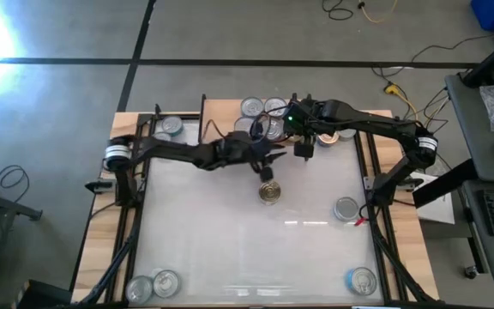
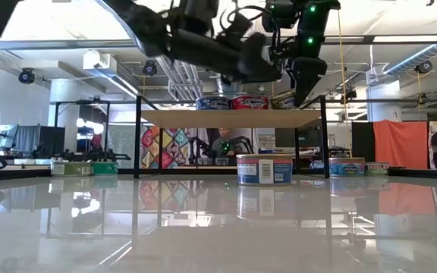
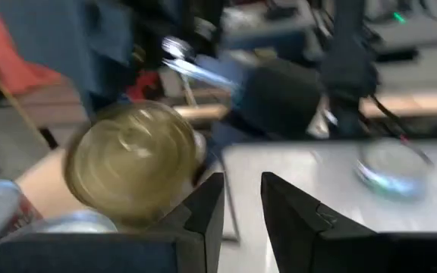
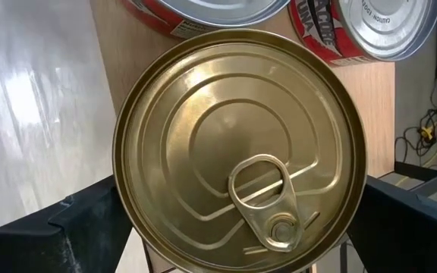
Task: Stack canned seafood by type on shelf
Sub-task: Put the bottom left green tuna can on the shelf
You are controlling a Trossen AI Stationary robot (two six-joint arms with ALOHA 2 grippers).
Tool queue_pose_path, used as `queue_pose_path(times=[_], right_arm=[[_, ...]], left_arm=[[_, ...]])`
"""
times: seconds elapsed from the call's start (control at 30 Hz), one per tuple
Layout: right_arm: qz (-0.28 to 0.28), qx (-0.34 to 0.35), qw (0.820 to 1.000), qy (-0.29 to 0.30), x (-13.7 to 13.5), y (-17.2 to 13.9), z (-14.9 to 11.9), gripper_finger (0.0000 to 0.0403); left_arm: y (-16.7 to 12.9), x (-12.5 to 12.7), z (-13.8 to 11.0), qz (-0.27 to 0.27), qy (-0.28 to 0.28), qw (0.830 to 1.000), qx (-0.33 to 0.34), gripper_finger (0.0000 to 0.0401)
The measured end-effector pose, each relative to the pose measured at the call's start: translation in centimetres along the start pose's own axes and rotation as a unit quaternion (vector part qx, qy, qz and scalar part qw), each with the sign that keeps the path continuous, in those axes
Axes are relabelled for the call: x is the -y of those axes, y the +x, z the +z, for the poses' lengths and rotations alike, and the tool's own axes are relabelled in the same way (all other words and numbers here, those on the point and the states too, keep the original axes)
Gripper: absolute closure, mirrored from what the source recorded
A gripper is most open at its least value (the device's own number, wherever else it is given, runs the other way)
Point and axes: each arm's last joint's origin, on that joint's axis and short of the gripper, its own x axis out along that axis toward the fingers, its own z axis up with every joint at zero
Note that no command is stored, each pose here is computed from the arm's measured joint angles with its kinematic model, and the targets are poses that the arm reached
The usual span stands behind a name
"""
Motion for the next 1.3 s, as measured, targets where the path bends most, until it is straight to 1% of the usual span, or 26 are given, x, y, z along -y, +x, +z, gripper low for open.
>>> queue_pose_path(times=[0.13,0.23,0.37,0.43,0.5,0.67,0.87,1.03,1.17,1.3], right_arm=[[0.0,0.0,1.0,0.0,0.0,0.0,0.0,0.0003],[0.0,0.0,1.0,0.0,0.0,0.0,0.0,0.0003],[0.0,0.0,1.0,-0.003,0.0,0.0,0.0,0.0003],[0.0,0.0,1.0,-0.003,0.0,-0.1,0.0,0.0003],[0.006,0.003,1.0,-0.004,0.0,-0.1,0.0,0.0003],[0.042,0.017,0.999,-0.021,-0.2,-0.1,0.1,0.0003],[0.037,0.015,0.999,-0.022,0.0,0.0,0.0,0.0003],[0.036,0.012,0.999,-0.023,0.0,0.0,-0.1,0.0003],[0.04,0.002,0.998,-0.039,-0.1,0.0,-0.3,0.0003],[0.043,-0.004,0.998,-0.041,-0.1,0.0,-0.4,0.0003]], left_arm=[[1.8,-0.3,0.1,0.052,-0.006,0.998,0.042,0.0326],[3.3,-0.2,-0.5,0.081,0.001,0.996,0.032,0.0326],[4.7,-0.2,-0.5,0.091,0.001,0.995,0.034,0.0326],[5.1,-0.3,-0.6,0.102,0.002,0.994,0.023,0.0326],[5.3,-0.4,-0.9,0.109,0.006,0.994,0.001,0.0326],[5.5,-1.1,-0.7,0.122,0.004,0.992,-0.009,0.0326],[5.5,-2.0,-0.8,0.131,-0.012,0.991,-0.012,0.0326],[5.5,-2.0,-1.0,0.13,-0.017,0.991,-0.022,0.0326],[5.4,-2.1,-1.2,0.128,-0.017,0.991,-0.033,0.0326],[5.4,-2.2,-1.3,0.128,-0.017,0.991,-0.04,0.0326]])
